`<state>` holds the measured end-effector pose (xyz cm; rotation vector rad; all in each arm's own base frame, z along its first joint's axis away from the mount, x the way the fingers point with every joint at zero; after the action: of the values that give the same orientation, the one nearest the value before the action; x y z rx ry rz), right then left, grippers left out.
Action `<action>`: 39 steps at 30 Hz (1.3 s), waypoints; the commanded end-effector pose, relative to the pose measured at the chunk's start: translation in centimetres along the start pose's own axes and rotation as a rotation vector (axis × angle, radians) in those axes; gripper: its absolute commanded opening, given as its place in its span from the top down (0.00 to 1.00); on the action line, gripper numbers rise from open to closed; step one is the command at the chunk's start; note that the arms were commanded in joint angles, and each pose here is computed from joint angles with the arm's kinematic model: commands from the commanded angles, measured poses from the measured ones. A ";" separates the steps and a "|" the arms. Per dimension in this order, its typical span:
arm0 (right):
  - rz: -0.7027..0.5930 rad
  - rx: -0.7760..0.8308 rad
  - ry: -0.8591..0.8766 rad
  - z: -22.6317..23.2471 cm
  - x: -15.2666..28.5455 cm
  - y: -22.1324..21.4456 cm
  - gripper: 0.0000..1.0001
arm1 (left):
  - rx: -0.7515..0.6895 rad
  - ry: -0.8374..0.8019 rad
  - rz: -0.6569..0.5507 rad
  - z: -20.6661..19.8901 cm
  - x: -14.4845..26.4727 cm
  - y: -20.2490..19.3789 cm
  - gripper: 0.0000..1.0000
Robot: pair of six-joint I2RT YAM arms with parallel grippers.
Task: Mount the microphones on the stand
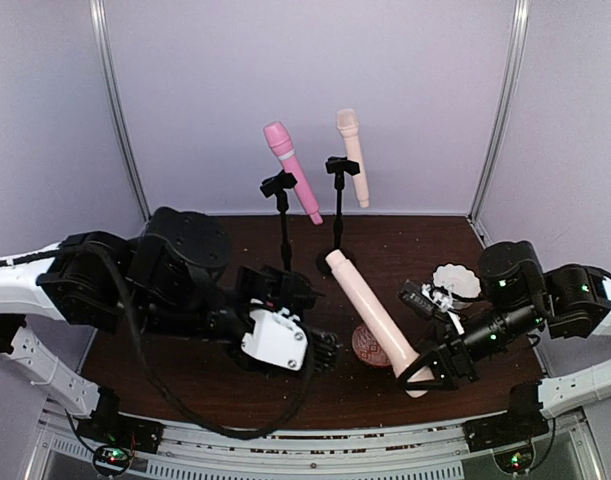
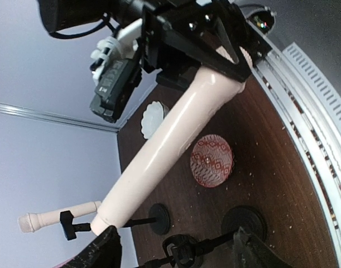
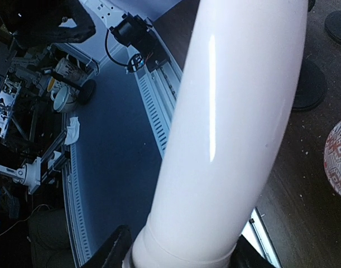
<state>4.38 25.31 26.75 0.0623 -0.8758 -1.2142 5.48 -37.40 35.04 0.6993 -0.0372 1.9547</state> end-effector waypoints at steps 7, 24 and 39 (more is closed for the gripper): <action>0.143 0.058 0.070 2.0 -1.1 -3.5 0.67 | -0.299 -0.022 0.246 -1.0 -2.9 0.0 0.32; 0.190 0.070 0.063 2.0 -1.9 -4.6 0.49 | -0.387 0.012 0.351 -1.6 -6.6 -0.1 0.70; -0.391 0.282 -0.192 2.1 5.3 4.7 0.00 | 0.476 -0.058 0.075 -6.7 -7.1 -2.3 0.91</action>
<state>3.66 24.91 29.97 0.2640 -1.0920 -1.2289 7.61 -38.62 23.17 0.8868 -0.1594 2.2007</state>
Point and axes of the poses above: each gripper's point midway between its finger pads, its own x axis back along the fingers, its own z axis along the line the jaws close on, y = z × x, the point moved 3 cm from there along x, back along the fingers, and after that the axes turned 14 degrees about -x, right-handed, at the moved point
